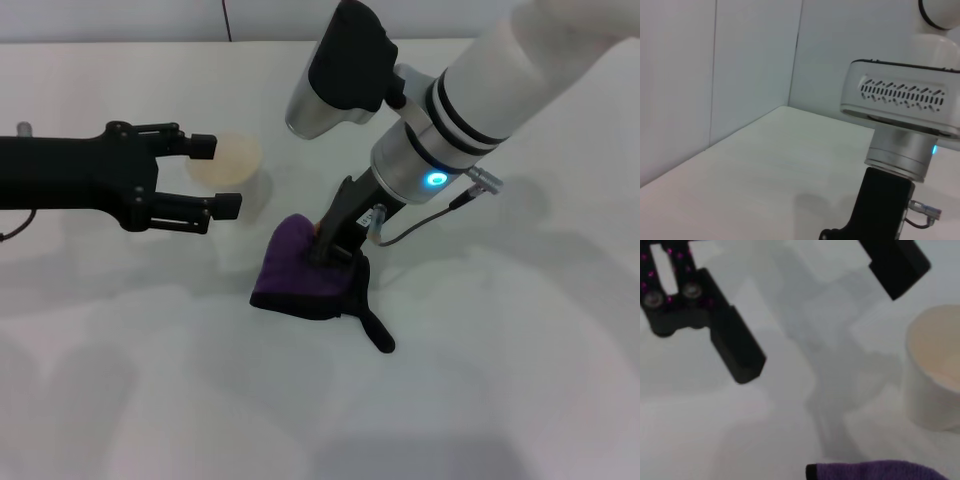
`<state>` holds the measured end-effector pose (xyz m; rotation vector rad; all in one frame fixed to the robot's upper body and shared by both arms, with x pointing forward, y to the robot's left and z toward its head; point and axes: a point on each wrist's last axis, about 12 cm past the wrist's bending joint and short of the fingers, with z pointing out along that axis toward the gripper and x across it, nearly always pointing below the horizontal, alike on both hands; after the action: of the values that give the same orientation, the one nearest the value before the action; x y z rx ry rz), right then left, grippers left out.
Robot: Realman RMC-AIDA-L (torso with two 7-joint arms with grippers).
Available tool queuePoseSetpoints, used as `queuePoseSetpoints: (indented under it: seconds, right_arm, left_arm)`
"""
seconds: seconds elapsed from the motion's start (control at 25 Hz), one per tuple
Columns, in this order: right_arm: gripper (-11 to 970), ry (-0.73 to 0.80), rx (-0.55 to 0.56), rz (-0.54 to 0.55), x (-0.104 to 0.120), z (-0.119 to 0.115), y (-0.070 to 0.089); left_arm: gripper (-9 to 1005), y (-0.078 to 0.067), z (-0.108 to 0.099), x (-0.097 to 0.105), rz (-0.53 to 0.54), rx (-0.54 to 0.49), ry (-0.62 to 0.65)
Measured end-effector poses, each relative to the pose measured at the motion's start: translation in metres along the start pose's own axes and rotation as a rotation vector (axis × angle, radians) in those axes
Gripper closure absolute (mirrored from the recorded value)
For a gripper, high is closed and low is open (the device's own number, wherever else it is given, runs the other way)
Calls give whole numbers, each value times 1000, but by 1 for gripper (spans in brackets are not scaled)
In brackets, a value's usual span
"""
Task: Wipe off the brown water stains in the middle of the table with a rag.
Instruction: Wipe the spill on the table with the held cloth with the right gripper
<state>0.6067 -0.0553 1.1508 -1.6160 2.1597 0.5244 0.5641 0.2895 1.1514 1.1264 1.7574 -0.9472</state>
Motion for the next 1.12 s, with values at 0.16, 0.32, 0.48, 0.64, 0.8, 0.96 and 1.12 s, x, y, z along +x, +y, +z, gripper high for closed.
queuePoseSetpoints:
  seconds: [0.16, 0.32, 0.48, 0.64, 0.8, 0.96, 1.12]
  right_arm:
    - [890, -6, 14, 4, 1, 0, -2]
    - [889, -13, 25, 17, 2, 0, -4]
    - [888, -21, 43, 33, 5, 1, -8]
    - [887, -35, 64, 50, 8, 1, -13]
    - [886, -57, 84, 82, 13, -1, -19]
    - [884, -71, 97, 107, 17, -3, -24]
    - [883, -84, 128, 134, 22, -9, -32]
  left_arm:
    - [122, 0, 0, 1, -3, -4, 1]
    - [124, 0, 2, 2, -5, 1, -2]
    - [126, 0, 2, 3, -6, -3, -1]
    - [127, 1, 3, 4, -7, -5, -1]
    - [127, 1, 4, 5, -9, -4, -2]
    - [128, 1, 5, 5, -9, -4, -2]
    - [128, 1, 6, 6, -5, -3, -3]
